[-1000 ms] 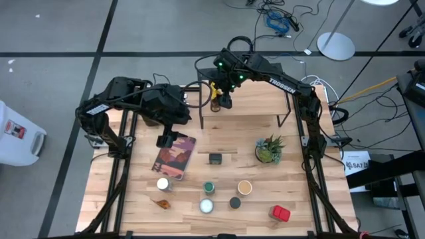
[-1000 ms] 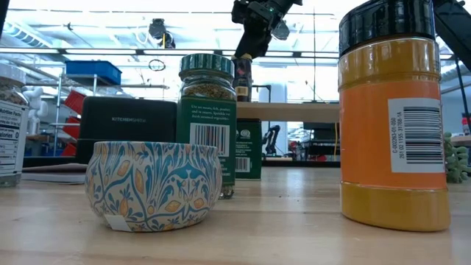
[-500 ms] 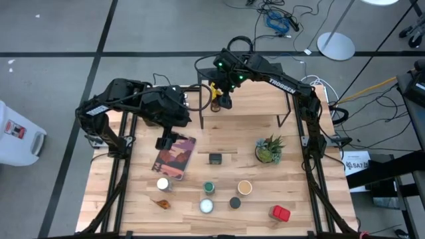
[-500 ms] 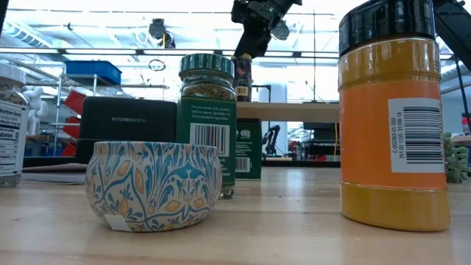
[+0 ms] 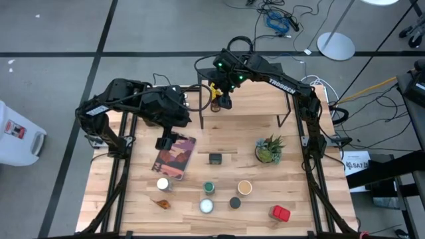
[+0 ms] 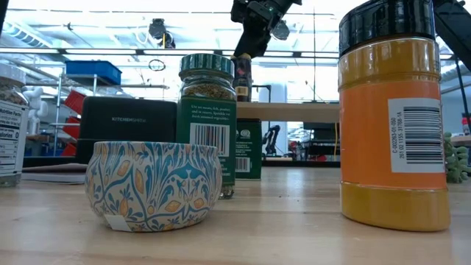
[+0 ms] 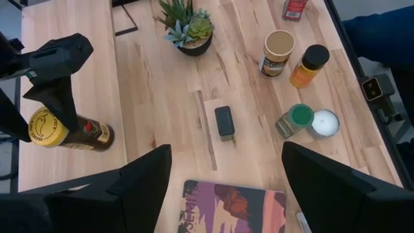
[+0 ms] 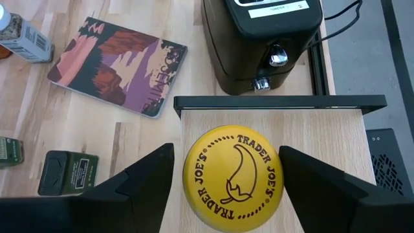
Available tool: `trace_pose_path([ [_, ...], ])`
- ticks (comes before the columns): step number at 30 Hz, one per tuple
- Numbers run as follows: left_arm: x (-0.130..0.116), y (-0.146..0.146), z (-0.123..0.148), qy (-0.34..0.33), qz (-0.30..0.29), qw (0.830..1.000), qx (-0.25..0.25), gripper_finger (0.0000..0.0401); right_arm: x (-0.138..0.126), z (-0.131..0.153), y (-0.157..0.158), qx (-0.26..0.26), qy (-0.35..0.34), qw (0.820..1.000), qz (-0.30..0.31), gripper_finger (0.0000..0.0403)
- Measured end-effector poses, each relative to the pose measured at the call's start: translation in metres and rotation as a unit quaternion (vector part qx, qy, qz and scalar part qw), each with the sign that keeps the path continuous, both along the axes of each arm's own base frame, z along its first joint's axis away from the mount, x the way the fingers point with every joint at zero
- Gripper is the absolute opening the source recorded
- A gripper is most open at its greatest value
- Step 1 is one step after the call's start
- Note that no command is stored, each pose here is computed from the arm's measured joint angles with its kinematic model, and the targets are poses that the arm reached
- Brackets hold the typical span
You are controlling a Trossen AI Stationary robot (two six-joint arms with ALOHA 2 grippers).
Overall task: Shelf spices
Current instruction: Put the yellow cap into the seasoning bottle, then put the black seasoning can on the shelf
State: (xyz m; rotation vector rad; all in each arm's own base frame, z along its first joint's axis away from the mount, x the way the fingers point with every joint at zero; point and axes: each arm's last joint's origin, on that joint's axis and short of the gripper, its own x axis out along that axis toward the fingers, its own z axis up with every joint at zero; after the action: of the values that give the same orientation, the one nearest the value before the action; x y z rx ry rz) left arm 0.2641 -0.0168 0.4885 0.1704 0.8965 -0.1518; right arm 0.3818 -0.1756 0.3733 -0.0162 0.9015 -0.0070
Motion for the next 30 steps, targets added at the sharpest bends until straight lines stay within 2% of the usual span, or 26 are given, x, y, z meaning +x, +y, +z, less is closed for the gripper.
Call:
trace_pose_path([
  [4,0.0000,0.0000,0.0000,0.000,0.000,1.000,0.000,0.0303,-0.0001,0.0001,0.0000,-0.002,0.000,1.000,0.002,0.0269],
  [13,0.0000,0.0000,0.0000,0.000,0.000,1.000,0.000,0.0303,-0.0007,0.0000,-0.0003,-0.008,0.005,1.000,-0.003,0.0316],
  [30,0.0000,0.0000,0.0000,0.000,0.001,1.000,0.000,0.0303,-0.0016,-0.0003,0.0000,-0.010,0.011,1.000,-0.003,0.0316],
])
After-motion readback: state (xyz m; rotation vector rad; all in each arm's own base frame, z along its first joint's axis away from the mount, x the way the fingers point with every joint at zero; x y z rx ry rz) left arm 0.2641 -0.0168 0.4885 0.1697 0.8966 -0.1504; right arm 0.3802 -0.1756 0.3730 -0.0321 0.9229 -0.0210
